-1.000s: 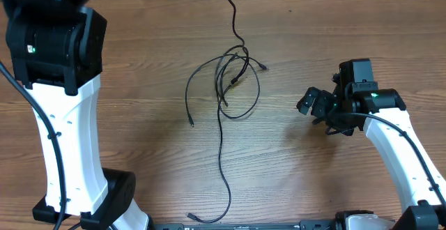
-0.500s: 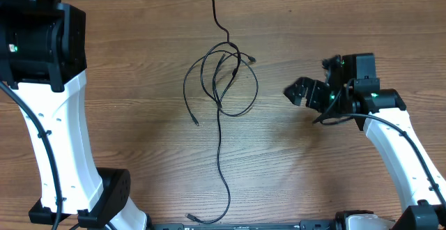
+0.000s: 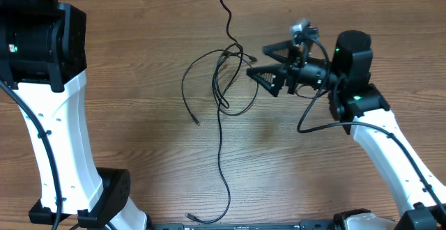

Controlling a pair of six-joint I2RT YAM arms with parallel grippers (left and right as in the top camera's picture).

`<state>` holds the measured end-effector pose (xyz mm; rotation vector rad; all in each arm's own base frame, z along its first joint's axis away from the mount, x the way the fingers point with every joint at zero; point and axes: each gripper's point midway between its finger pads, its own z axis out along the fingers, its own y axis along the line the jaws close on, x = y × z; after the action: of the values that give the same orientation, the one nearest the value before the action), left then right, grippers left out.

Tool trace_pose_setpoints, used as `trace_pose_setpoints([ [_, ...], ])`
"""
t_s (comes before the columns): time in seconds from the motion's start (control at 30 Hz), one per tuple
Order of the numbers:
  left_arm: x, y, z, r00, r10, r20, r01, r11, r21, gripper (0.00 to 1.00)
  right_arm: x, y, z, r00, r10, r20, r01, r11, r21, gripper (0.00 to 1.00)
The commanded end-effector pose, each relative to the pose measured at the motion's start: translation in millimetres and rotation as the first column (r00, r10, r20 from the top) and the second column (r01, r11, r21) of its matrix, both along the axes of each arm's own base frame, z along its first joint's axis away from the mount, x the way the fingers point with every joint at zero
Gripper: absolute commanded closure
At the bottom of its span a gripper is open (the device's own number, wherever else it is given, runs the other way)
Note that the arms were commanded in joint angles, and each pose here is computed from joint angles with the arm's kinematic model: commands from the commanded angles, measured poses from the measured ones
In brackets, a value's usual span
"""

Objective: Untangle cables

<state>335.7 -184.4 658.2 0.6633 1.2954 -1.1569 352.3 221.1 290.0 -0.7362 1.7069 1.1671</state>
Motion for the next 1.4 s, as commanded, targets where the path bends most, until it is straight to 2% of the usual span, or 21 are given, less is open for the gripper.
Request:
trace_pose_setpoints([
  [0.0,-20,-6,2,0.996,-0.082,-0.018,0.082,0.997,0.007,0.96,-7,17,16,0.992,0.028,0.126,-0.028,1.000,-0.005,0.00],
  [0.13,-30,-16,0,0.988,-0.147,-0.037,0.148,0.989,0.016,0.96,8,25,19,0.982,-0.078,0.170,0.082,0.997,-0.017,0.00],
  [0.27,-46,-34,-2,0.974,-0.225,-0.041,0.226,0.974,0.025,0.96,10,39,30,0.966,-0.083,0.245,0.082,0.996,0.015,0.00],
  [0.37,-52,-42,-2,0.967,-0.250,-0.040,0.251,0.968,0.026,0.96,22,35,24,0.961,-0.145,0.235,0.148,0.989,0.006,0.09],
  [0.43,-53,-42,-2,0.965,-0.258,-0.040,0.259,0.965,0.029,0.96,27,33,17,0.962,-0.166,0.215,0.172,0.985,-0.007,0.20],
  [0.47,-54,-42,-3,0.965,-0.261,-0.040,0.262,0.965,0.031,0.96,28,33,13,0.965,-0.165,0.202,0.172,0.985,-0.016,0.29],
  [0.53,-53,-41,-3,0.966,-0.255,-0.030,0.256,0.966,0.037,0.96,27,33,6,0.972,-0.162,0.171,0.170,0.985,-0.030,0.53],
  [0.57,-51,-38,-3,0.969,-0.246,-0.030,0.247,0.968,0.036,0.96,26,33,2,0.975,-0.160,0.151,0.167,0.985,-0.038,0.71],
  [0.67,-42,-28,-2,0.980,-0.201,-0.006,0.201,0.979,0.042,0.96,23,34,-7,0.983,-0.148,0.110,0.156,0.986,-0.060,0.94],
  [0.87,-15,3,-10,0.997,-0.070,-0.021,0.071,0.996,0.055,0.96,16,37,-10,0.990,-0.108,0.085,0.114,0.992,-0.061,0.96],
  [1.07,22,36,-55,0.977,0.114,-0.181,-0.092,0.988,0.123,0.96,4,37,16,0.985,-0.081,0.152,0.085,0.996,-0.021,0.96],
  [1.2,36,48,-98,0.931,0.240,-0.274,-0.178,0.956,0.231,0.96,-9,32,60,0.965,-0.098,0.244,0.086,0.994,0.061,0.96],
  [1.37,34,54,-133,0.876,0.299,-0.378,-0.184,0.932,0.312,0.96,-32,23,116,0.930,-0.123,0.348,0.063,0.982,0.178,0.96],
])
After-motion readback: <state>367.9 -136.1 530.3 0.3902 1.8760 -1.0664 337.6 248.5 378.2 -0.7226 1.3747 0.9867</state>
